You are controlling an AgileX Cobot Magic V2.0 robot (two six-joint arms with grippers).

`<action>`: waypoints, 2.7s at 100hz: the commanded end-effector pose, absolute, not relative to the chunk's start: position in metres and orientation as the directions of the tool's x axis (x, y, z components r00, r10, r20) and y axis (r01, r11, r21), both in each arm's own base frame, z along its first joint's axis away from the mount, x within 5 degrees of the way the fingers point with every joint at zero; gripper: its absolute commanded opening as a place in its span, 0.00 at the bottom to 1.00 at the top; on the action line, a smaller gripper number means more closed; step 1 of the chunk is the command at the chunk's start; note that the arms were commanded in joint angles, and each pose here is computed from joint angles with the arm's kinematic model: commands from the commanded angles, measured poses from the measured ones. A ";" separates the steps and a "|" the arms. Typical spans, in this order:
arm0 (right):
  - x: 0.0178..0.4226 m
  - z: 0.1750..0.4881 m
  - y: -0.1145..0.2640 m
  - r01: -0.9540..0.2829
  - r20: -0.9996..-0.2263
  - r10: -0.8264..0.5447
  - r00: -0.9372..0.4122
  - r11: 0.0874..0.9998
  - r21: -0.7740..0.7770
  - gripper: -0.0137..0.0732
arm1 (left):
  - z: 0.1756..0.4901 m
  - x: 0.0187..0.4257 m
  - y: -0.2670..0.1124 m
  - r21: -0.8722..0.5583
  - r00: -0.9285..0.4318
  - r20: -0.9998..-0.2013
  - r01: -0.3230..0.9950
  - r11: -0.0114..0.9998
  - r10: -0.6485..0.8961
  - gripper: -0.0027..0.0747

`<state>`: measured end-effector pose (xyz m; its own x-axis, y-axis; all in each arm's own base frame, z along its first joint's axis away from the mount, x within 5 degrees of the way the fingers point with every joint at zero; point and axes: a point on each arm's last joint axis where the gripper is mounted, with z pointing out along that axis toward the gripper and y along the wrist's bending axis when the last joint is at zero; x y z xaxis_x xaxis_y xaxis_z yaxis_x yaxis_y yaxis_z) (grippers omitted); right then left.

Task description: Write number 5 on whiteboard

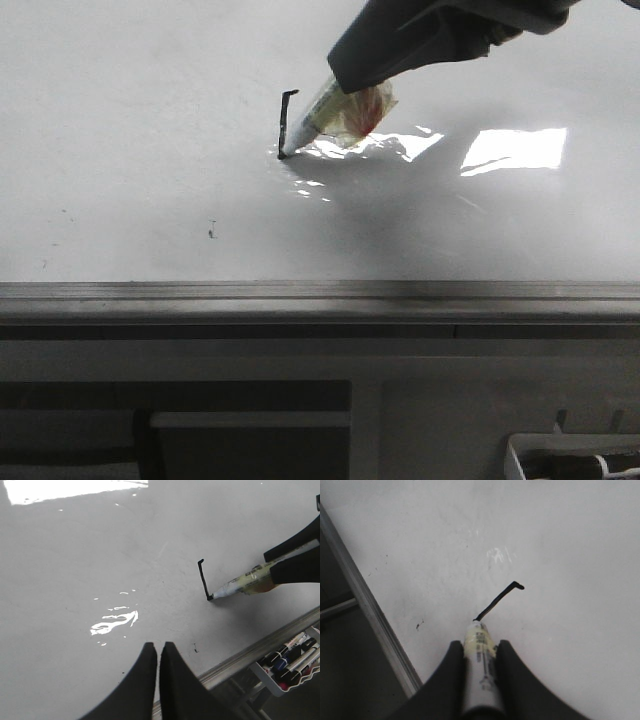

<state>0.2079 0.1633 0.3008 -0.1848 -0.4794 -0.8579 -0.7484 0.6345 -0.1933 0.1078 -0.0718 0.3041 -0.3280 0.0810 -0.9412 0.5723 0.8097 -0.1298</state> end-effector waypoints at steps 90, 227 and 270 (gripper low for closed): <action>0.199 0.314 0.140 -0.733 -0.845 -0.473 -0.248 0.662 -0.156 0.11 | 0.318 0.111 -0.070 -0.149 -0.277 -0.961 0.545 0.825 0.010 0.01; 0.220 0.349 0.154 -0.657 -0.930 -0.350 -0.112 0.728 -0.196 0.11 | 0.318 0.111 -0.070 -0.147 -0.272 -0.962 0.543 0.827 0.007 0.01; 0.220 0.347 0.155 -0.662 -0.927 -0.357 -0.120 0.724 -0.193 0.11 | 0.319 0.111 -0.069 -0.146 -0.268 -0.963 0.541 0.828 0.005 0.01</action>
<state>0.2172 0.1577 0.3295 -0.1799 -0.4051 -0.8964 -0.6982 0.6945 -0.1737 0.1079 -0.0718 0.3043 -0.3267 0.0800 -0.9418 0.5715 0.8103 -0.1295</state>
